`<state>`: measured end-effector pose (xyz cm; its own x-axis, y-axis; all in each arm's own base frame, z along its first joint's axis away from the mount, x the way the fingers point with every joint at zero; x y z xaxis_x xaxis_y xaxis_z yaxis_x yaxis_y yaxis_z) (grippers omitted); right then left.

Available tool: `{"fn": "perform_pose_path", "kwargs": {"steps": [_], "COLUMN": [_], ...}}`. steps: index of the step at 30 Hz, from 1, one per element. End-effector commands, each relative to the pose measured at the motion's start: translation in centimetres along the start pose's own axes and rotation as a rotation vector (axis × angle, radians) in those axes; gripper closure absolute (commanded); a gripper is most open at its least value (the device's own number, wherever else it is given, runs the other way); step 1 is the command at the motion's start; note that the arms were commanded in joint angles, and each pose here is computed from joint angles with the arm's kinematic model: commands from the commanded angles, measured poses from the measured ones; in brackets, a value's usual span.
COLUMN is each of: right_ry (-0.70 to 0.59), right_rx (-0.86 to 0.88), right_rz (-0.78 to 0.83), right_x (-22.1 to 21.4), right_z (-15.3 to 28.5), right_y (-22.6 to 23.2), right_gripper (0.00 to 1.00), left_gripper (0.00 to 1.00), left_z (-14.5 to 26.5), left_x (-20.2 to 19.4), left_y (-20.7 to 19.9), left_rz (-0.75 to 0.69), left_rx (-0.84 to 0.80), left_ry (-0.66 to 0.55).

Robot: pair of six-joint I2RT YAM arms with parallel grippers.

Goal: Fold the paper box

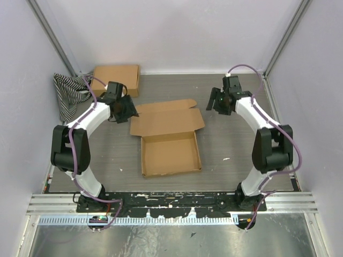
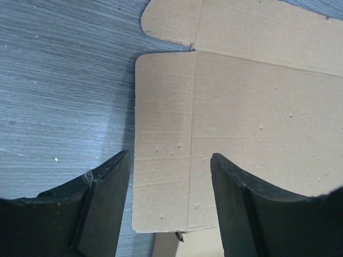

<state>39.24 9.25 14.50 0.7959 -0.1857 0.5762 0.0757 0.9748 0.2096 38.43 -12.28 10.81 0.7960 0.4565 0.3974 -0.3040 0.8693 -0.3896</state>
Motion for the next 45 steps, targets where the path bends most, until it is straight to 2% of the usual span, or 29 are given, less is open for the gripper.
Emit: {"fn": "perform_pose_path", "kwargs": {"steps": [1,3,8,14,20,22,26,29,33,41,45], "right_ry": [0.007,0.030,0.061,0.126,0.147,0.141,0.129,0.110,0.092,0.096,0.095], "right_rx": [0.345,0.478,0.606,0.661,0.628,0.605,0.545,0.492,0.470,0.486,0.493], "right_rz": [-0.007,-0.049,-0.092,-0.074,-0.057,-0.051,-0.028,-0.007,0.007,0.015,0.023], "right_x": [2.3,2.1,0.9,-1.0,-1.4,-1.2,-0.9,-0.6,-0.1,-0.6,-0.7], "right_z": [-2.6,-3.3,-5.1,-7.1,-7.8,-7.8,-7.7,-7.6,-7.2,-6.8,-6.5], "right_y": [2.2,2.7,4.1,6.4,6.7,6.6,6.2,5.9,5.9,6.6,7.0], "right_gripper": [0.31,0.31,0.36,0.42,0.50,0.57,0.80,0.89,0.93,0.95,0.95], "left_gripper": [0.32,0.32,0.32,0.33,0.35,0.35,0.35,0.36,0.35,0.36,0.37], "left_z": [-0.3,-0.8,-1.3,-2.0,-2.8,-2.7,-1.7,-0.6,-0.2,-3.0,-3.9], "left_x": [0.5,0.4,0.0,0.0,-0.4,-0.4,0.0,0.6,0.9,0.1,0.1], "left_y": [-0.2,-0.3,-0.9,-1.2,-0.6,0.1,1.3,1.8,2.0,0.5,-0.2], "left_rz": [0.017,0.039,0.074,0.076,0.068,0.059,0.033,0.016,-0.004,0.041,0.028], "left_rx": [-0.017,-0.050,-0.132,-0.146,-0.101,-0.053,0.027,0.065,0.082,-0.018,-0.018], "left_ry": [0.026,0.047,0.089,0.108,0.154,0.150,0.118,0.080,0.070,0.120,0.139]}}
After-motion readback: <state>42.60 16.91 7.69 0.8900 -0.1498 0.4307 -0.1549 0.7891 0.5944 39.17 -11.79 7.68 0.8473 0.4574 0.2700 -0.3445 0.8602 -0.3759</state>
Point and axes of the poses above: each gripper's point midway between its finger pads, its own z axis back along the fingers, its own y axis along the line the jaws close on, x = y × z, the point moved 2 cm from there along z, back along the fingers, and after that the axes turned 4 degrees about z, right-handed, at the moved point
